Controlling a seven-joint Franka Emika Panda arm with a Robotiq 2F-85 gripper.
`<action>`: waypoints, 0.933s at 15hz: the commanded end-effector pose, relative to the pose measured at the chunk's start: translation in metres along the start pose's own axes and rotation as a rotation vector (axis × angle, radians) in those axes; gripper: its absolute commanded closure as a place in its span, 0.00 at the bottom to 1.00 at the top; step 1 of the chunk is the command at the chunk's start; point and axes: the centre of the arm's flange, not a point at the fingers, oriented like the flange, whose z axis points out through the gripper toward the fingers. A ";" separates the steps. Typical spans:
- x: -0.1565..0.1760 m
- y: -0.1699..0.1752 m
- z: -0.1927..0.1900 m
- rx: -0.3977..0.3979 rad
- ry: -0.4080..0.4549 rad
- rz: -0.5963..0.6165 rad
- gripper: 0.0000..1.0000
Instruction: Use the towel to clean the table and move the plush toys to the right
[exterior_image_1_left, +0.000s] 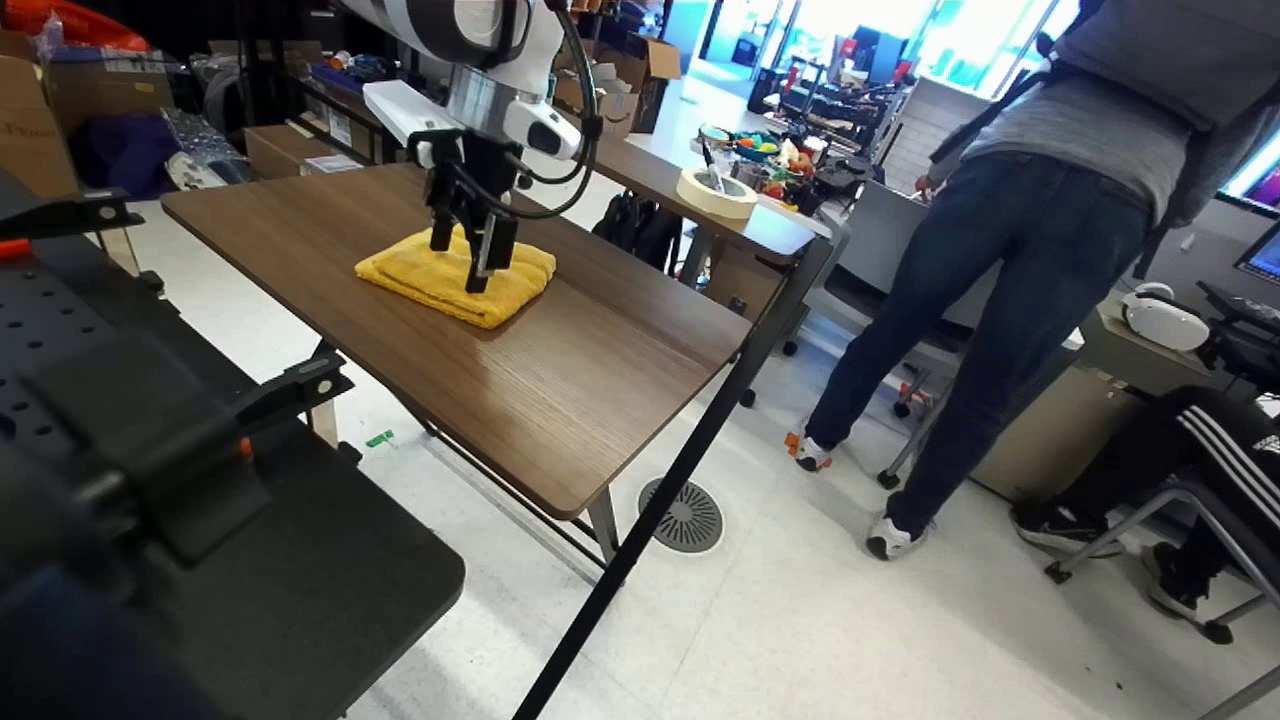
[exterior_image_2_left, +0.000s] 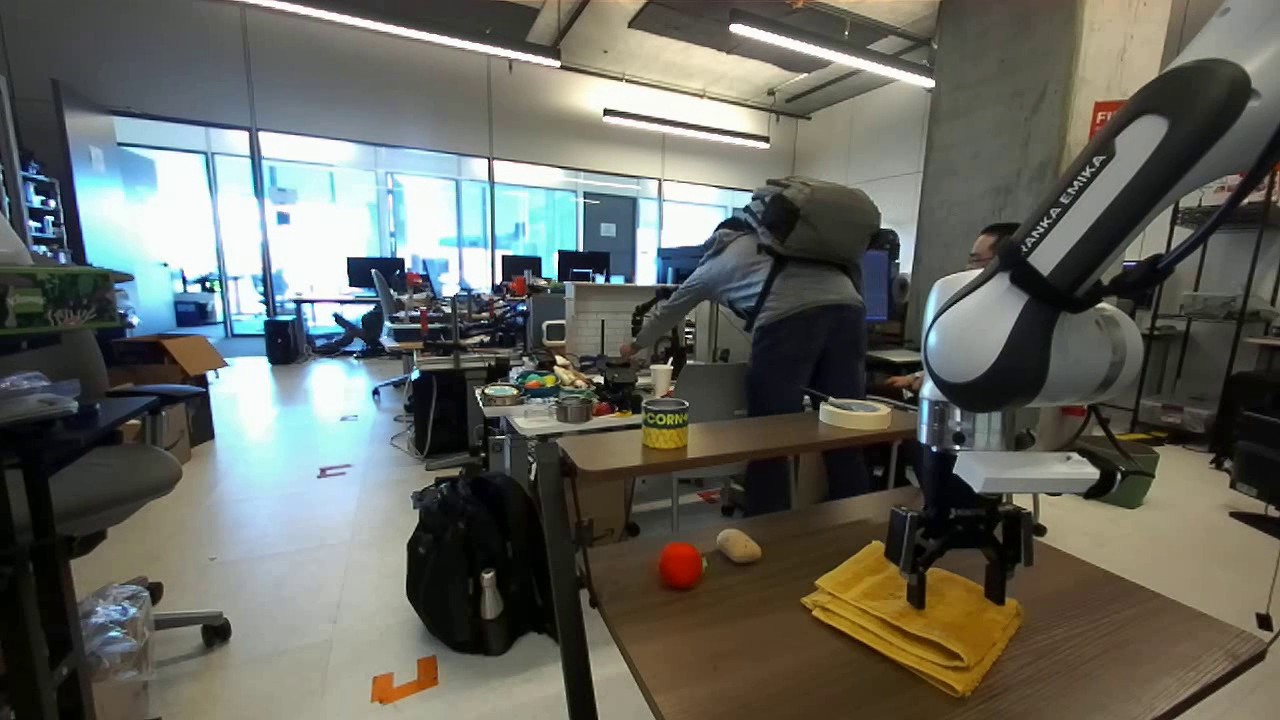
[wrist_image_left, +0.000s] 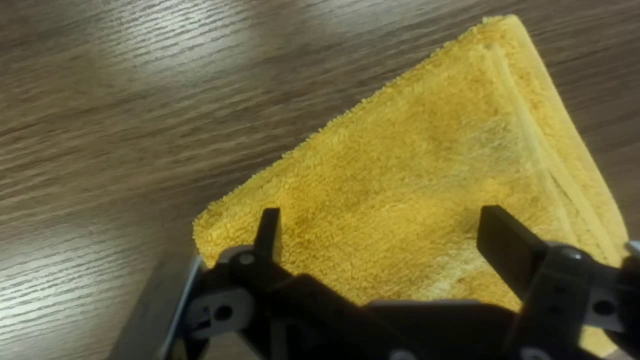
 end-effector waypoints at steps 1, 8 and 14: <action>0.009 -0.011 0.003 -0.030 0.034 0.022 0.00; 0.054 -0.035 0.025 -0.026 0.041 0.105 0.00; 0.087 0.012 0.063 -0.010 -0.030 0.265 0.00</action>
